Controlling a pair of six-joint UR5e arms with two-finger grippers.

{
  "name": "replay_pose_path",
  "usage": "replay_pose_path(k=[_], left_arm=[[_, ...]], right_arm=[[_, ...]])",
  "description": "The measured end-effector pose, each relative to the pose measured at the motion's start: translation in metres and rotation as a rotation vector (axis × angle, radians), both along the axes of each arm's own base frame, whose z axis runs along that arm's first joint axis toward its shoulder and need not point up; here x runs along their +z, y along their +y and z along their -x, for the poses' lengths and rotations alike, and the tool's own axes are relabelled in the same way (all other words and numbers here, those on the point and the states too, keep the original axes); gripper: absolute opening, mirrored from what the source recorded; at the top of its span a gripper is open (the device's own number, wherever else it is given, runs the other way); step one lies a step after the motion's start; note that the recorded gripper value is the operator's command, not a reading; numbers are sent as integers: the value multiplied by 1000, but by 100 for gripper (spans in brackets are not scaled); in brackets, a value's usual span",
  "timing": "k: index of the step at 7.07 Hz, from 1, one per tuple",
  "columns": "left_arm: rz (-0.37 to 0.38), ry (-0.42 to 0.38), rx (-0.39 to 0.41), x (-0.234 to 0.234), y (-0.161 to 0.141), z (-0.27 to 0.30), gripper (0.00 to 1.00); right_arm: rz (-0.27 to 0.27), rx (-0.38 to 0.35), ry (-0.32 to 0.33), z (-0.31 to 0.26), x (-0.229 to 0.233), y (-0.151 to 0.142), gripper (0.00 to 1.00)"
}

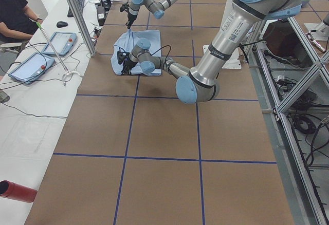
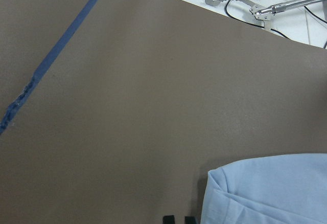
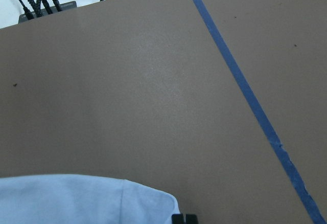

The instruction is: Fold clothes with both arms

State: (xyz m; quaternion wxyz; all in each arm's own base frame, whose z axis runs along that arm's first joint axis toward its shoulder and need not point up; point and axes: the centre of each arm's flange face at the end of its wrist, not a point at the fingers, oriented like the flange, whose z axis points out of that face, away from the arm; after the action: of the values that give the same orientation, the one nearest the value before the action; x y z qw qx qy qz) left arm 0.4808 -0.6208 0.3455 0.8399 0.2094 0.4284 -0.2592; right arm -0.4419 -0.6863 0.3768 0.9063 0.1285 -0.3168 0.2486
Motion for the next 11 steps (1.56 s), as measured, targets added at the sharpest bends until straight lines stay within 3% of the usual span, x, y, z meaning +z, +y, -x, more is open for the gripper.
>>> replay_pose_path(k=[2,4,5,7,9,11], left_arm=[[-9,9,-1,-1,0,4,28],[-24,31,-1,-9,6,13,29],[-29,40,-2,-11,11,18,29],[-41,55,-2,-16,21,28,29],[-44,59,-1,-16,25,31,29],[-44,58,-2,-16,25,32,29]], right_arm=[[-2,3,3,-5,0,-3,31],[-14,-4,-4,-18,-5,-8,34],[-8,-26,-44,-27,-10,1,44],[55,-73,-170,-53,10,68,46],[131,-51,-252,-56,28,139,50],[160,-46,-287,-39,23,172,50]])
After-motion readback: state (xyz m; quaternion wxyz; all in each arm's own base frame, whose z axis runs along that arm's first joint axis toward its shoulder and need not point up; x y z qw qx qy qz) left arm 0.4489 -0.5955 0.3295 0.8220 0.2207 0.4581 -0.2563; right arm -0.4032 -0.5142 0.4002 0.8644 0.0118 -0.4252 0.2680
